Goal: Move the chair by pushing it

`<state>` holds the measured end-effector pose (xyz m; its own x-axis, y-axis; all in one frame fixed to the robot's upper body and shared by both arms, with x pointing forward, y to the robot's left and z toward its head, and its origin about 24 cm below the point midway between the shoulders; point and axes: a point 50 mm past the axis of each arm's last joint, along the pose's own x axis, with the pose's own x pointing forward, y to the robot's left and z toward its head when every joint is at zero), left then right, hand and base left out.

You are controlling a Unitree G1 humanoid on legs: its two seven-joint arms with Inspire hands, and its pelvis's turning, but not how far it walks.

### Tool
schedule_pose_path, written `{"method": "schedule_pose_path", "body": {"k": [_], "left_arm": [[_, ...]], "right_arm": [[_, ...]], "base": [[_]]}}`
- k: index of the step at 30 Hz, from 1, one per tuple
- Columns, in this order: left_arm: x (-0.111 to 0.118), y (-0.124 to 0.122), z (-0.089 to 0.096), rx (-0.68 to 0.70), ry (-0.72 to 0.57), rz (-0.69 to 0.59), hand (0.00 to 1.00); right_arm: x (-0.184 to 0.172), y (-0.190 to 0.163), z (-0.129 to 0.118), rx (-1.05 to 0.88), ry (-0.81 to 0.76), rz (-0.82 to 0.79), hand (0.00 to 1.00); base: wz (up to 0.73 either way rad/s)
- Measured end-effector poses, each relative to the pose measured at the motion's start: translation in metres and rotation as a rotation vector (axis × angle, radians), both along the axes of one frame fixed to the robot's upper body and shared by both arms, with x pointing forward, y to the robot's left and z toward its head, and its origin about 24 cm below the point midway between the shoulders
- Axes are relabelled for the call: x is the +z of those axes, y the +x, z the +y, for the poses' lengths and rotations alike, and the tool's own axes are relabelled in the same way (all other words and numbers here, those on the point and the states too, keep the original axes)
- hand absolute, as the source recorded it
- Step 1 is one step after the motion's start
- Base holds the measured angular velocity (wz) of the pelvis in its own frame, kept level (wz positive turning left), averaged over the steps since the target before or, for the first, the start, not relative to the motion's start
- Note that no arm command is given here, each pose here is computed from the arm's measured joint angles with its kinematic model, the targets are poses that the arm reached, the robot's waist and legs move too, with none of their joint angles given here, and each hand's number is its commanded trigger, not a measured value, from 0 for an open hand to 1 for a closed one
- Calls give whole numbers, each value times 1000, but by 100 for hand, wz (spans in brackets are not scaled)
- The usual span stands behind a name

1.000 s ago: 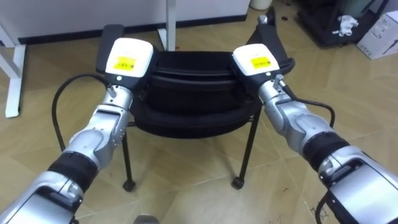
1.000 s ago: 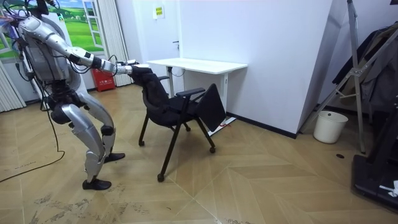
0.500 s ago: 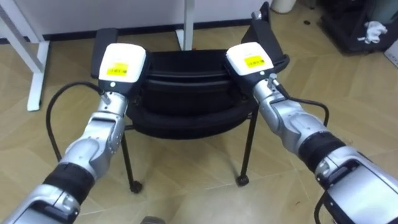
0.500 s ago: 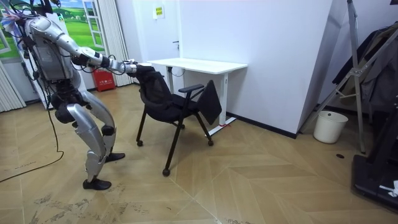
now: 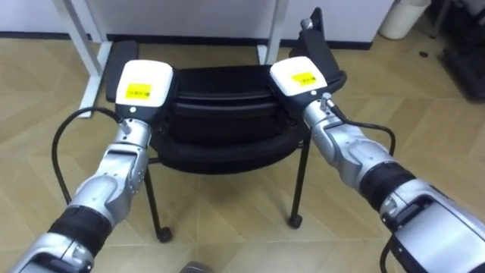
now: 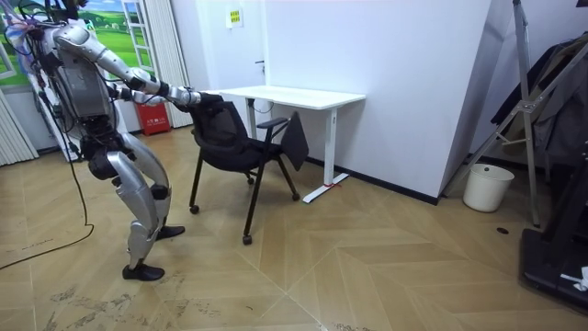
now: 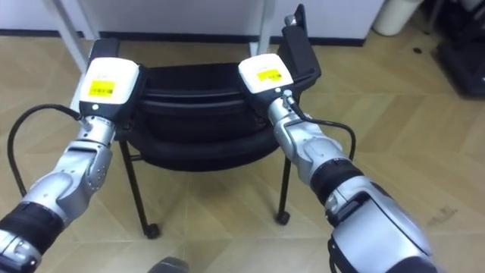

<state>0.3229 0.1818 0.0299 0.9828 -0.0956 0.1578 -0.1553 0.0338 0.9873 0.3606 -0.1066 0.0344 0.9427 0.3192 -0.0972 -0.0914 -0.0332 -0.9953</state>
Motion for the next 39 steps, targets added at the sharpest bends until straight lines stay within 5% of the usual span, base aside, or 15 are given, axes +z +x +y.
{"method": "schedule_pose_path", "body": {"k": [16, 39], "left_arm": [[-8, -7, 5, -17, 39, 18, 100], [39, 21, -7, -63, 43, -114, 100]], "right_arm": [[-14, -9, 0, 13, 27, 81, 100], [20, 8, -15, -16, 97, -109, 100]], "base": [[11], [-7]]}}
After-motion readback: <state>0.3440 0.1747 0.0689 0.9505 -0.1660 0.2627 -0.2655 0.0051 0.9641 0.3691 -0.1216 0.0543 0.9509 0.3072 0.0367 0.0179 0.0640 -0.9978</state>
